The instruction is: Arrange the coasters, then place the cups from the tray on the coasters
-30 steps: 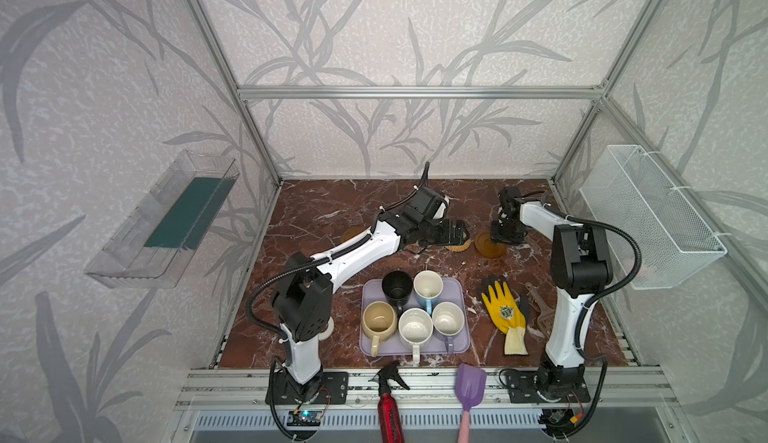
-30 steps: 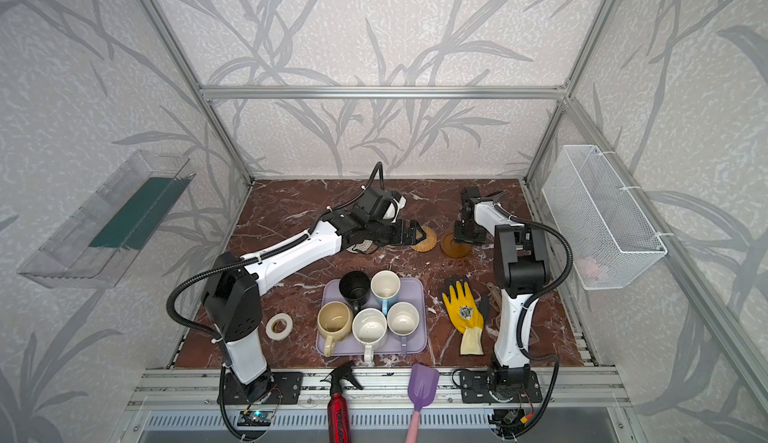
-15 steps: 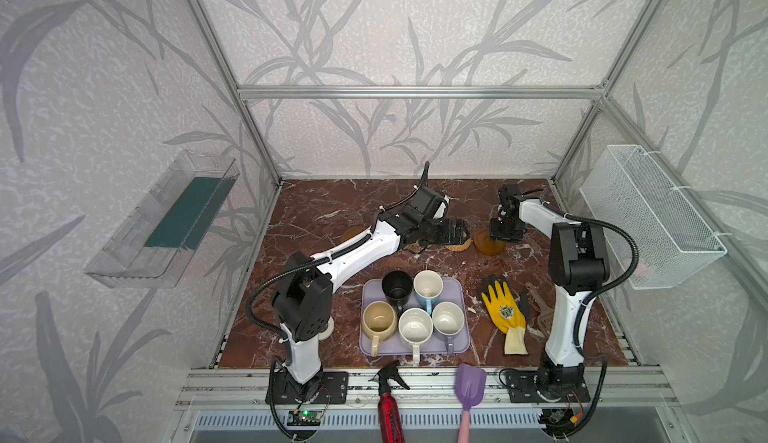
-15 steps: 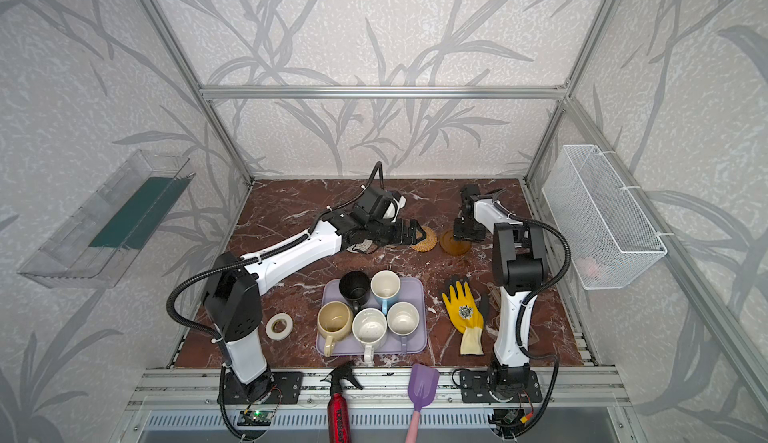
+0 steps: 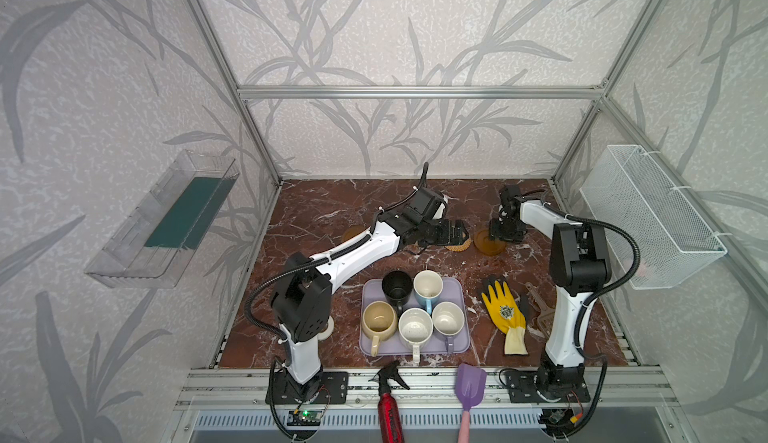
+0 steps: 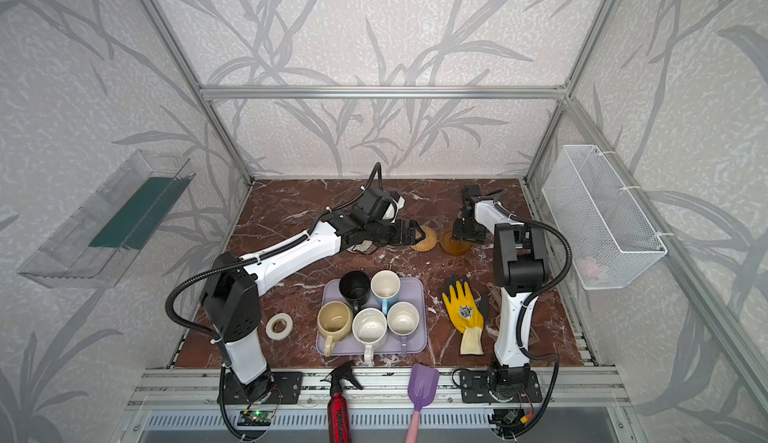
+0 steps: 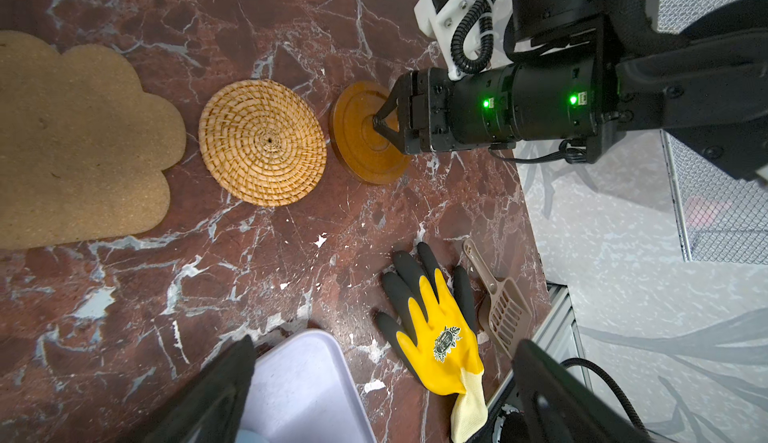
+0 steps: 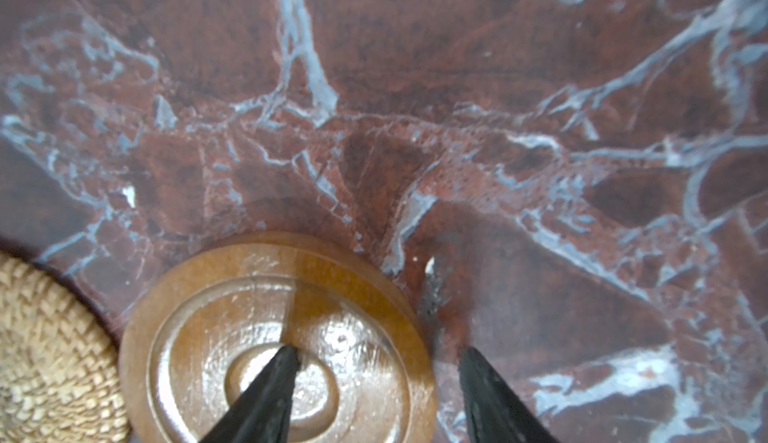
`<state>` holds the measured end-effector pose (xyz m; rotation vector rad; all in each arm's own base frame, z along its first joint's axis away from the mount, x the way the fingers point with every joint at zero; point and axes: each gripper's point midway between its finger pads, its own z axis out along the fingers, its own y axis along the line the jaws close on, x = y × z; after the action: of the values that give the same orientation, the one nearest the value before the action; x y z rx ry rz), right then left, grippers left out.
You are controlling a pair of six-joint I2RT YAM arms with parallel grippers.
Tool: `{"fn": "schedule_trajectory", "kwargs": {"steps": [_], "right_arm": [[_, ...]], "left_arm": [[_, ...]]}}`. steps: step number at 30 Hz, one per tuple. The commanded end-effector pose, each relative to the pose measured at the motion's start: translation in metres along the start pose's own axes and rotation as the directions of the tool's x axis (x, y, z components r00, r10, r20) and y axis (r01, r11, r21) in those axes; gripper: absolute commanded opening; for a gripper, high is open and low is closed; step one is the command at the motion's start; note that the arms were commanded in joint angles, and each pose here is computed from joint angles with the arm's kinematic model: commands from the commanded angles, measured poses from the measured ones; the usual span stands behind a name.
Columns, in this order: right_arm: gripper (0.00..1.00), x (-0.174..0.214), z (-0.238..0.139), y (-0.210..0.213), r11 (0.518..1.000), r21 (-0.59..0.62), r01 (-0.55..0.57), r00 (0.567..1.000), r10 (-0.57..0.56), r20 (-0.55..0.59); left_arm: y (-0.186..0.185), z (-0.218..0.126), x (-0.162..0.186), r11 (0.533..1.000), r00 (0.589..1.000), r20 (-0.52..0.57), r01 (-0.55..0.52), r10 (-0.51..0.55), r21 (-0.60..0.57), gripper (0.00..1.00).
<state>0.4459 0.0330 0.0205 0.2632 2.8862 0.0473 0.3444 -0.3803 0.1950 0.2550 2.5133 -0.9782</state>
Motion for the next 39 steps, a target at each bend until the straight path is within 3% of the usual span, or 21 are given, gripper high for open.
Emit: {"fn": "schedule_trajectory", "kwargs": {"steps": [1,6,11,12,16,20,25,31,39], "right_arm": [[0.7,0.003,-0.024,0.006,1.0,-0.021,-0.007,0.999,0.008,0.037],[0.82,0.005,-0.053,0.009,0.999,-0.051,-0.01,0.995,0.015,0.099],[0.93,0.011,-0.091,0.02,0.996,-0.078,0.047,0.987,-0.034,0.156],[1.0,0.013,-0.101,0.024,0.994,-0.079,0.07,0.983,-0.055,0.173],[0.99,0.027,-0.141,0.04,0.983,-0.109,0.15,0.96,-0.118,0.255],[0.99,0.045,-0.168,0.055,0.953,-0.229,0.196,0.947,-0.123,0.298],[0.99,0.073,-0.2,0.089,0.867,-0.434,0.245,0.942,-0.108,0.317],[0.99,0.113,-0.218,0.123,0.822,-0.413,0.392,0.897,-0.243,0.368],[0.99,0.158,-0.225,0.163,0.739,-0.465,0.488,0.861,-0.319,0.397]], "left_arm": [[-0.012,-0.039,-0.013,0.999,0.998,0.053,-0.036,0.037,-0.026,0.99],[-0.006,-0.087,-0.02,0.988,0.986,0.127,-0.091,0.107,-0.128,0.99],[0.002,-0.108,-0.01,0.986,0.984,0.145,-0.079,0.1,-0.145,0.99],[0.003,-0.112,-0.008,0.987,0.984,0.147,-0.075,0.097,-0.144,0.99],[0.007,-0.126,0.003,0.988,0.983,0.16,-0.068,0.09,-0.14,0.99],[0.012,-0.141,0.017,0.988,0.983,0.156,-0.081,0.101,-0.129,0.99],[0.029,-0.151,0.042,0.98,0.992,0.078,-0.08,0.096,-0.182,0.99],[0.05,-0.159,0.074,0.969,0.999,-0.003,-0.045,0.046,-0.242,0.98],[0.08,-0.155,0.111,0.942,0.997,-0.068,0.012,-0.037,-0.336,0.84]]}}
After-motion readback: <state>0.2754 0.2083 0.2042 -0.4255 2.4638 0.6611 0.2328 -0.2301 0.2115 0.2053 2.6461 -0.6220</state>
